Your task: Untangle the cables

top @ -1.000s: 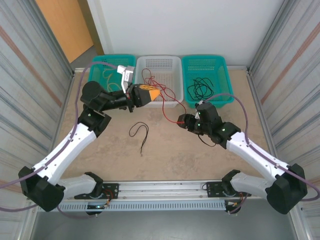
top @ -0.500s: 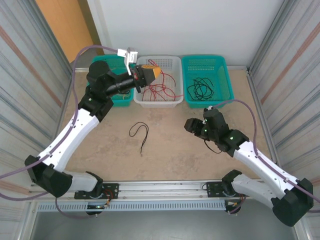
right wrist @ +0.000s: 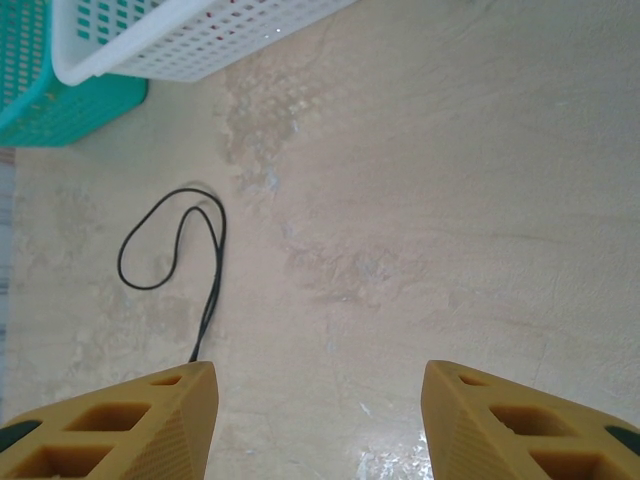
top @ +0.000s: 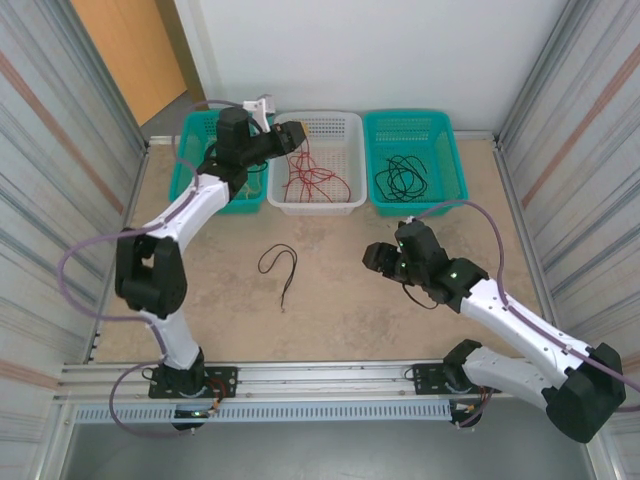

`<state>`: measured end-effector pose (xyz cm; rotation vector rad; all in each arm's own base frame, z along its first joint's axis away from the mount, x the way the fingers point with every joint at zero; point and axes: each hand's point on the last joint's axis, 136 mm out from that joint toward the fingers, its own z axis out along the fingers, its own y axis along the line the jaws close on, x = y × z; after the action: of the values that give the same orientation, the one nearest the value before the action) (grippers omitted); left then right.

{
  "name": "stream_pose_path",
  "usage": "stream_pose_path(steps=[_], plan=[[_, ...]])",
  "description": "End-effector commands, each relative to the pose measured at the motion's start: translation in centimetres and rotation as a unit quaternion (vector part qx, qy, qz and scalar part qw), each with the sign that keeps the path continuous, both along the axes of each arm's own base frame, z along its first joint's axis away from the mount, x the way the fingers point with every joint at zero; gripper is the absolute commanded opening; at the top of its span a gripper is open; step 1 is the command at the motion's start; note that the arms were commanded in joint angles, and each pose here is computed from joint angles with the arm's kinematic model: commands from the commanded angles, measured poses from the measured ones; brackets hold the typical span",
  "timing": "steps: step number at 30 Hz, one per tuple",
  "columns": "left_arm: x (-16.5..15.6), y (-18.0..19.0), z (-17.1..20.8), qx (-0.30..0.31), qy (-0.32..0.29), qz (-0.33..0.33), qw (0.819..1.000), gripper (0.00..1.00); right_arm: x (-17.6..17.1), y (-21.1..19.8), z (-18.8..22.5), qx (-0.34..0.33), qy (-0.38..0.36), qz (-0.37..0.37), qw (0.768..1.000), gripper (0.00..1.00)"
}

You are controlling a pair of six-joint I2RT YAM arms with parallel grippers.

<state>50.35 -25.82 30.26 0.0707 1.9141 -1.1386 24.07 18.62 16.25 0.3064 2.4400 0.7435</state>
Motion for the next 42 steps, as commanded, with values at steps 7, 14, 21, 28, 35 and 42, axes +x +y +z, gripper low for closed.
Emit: stream_pose_path(steps=[7,14,21,28,35,42], plan=[[-4.4,1.0,2.8,0.012,0.000,-0.008,1.000,0.72,0.3,-0.2,1.5,-0.018,-0.017,-0.003,1.000,0.56],[-11.3,5.2,-0.9,0.091,0.035,0.029,0.995,0.90,1.3,1.8,1.6,-0.020,-0.010,0.020,1.000,0.56],[-17.9,5.7,-5.6,0.189,0.080,-0.016,0.979,0.99,1.3,3.5,3.4,-0.026,-0.032,0.044,0.998,0.57],[-23.5,10.3,-14.2,0.274,0.200,0.019,0.940,0.95,0.2,2.9,3.1,-0.034,-0.033,0.046,0.998,0.60],[-24.9,9.6,-20.2,0.273,0.294,-0.006,0.916,0.76,0.9,4.2,3.9,-0.019,-0.037,0.052,0.998,0.60],[-22.3,10.0,-24.0,0.300,0.338,0.034,0.891,0.53,1.0,5.4,4.3,-0.015,-0.042,0.061,0.997,0.60]])
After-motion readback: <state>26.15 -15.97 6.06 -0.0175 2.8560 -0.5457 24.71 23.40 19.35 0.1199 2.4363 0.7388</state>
